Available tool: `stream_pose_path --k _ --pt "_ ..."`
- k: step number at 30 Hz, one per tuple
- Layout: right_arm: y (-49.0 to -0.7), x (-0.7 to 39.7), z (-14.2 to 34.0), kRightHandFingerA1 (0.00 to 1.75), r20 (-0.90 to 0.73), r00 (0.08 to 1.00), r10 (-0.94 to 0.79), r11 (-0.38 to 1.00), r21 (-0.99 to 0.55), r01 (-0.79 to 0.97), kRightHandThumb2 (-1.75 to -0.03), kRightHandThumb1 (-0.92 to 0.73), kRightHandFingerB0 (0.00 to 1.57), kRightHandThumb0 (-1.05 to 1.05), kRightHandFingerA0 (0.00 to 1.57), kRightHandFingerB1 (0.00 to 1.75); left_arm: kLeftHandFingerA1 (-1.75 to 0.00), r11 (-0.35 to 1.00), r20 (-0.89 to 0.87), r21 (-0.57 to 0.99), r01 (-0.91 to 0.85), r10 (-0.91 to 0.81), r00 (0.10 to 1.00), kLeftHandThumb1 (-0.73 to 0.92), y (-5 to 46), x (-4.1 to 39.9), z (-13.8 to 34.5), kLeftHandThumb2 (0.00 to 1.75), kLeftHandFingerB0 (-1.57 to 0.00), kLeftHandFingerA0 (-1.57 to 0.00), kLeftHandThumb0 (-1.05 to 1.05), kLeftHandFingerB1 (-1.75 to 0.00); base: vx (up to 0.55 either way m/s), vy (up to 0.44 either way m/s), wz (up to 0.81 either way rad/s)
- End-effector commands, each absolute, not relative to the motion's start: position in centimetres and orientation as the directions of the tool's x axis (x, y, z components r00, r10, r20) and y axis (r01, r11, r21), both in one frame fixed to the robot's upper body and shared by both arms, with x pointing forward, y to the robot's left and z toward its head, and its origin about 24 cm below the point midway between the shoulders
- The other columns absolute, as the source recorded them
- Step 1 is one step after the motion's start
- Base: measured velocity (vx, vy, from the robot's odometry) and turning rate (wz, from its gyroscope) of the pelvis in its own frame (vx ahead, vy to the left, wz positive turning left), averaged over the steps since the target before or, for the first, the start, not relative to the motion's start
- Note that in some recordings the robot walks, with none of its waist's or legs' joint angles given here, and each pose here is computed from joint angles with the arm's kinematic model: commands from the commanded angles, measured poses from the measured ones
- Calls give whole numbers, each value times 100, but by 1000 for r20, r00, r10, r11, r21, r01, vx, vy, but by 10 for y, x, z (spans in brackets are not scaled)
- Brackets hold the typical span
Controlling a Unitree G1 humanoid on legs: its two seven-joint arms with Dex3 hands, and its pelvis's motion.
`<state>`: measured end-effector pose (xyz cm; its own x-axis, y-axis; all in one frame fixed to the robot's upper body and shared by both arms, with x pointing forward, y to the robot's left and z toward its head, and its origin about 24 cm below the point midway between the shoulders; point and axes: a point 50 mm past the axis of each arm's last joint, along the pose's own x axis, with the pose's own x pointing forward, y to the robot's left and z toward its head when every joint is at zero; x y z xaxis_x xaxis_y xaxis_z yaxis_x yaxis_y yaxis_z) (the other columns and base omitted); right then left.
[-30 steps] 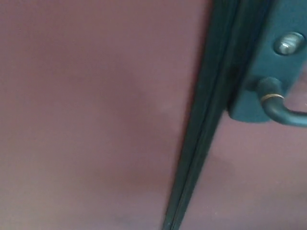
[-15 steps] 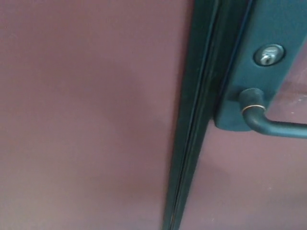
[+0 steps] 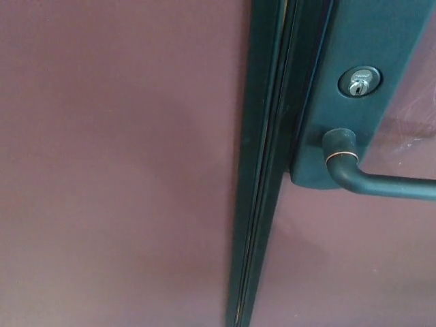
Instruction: The robot walks towards the door handle and put its right hand on it and twist the handle
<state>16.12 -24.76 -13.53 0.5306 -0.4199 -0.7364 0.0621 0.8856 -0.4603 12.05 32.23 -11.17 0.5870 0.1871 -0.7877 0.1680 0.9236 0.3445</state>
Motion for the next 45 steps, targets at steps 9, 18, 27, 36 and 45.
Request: stream_pose_path --k 9,18,27,36,45 --pt "-251 148 -140 64 -765 497 -411 894 -445 55 -59 -65 58 -21 87 42 -38 904 -793 362 228 170 585 57 314 117 -116 58 -32 -38 -23 -34 0 0 0" --pt "-249 152 -139 60 -771 495 -401 900 -433 56 -60 -65 57 -22 87 42 -38 900 -788 371 228 175 590 57 314 119 -115 57 -32 -38 -22 -34 0 0 0" --pt "-246 155 -139 56 -768 506 -393 902 -428 51 -59 -65 57 -21 86 42 -38 895 -784 380 233 178 595 57 317 119 -113 57 -32 -39 -22 -34 0 0 0" --pt "-246 165 -135 65 -758 531 -380 904 -424 42 -60 -66 56 -21 87 41 -38 886 -775 398 237 186 604 57 317 133 -110 58 -31 -38 -23 -34 0 0 0" --pt "-244 171 -133 55 -757 530 -382 908 -413 66 -59 -65 57 -21 84 42 -38 874 -767 417 250 191 612 57 320 148 -104 58 -32 -39 -22 -34 0 0 0"
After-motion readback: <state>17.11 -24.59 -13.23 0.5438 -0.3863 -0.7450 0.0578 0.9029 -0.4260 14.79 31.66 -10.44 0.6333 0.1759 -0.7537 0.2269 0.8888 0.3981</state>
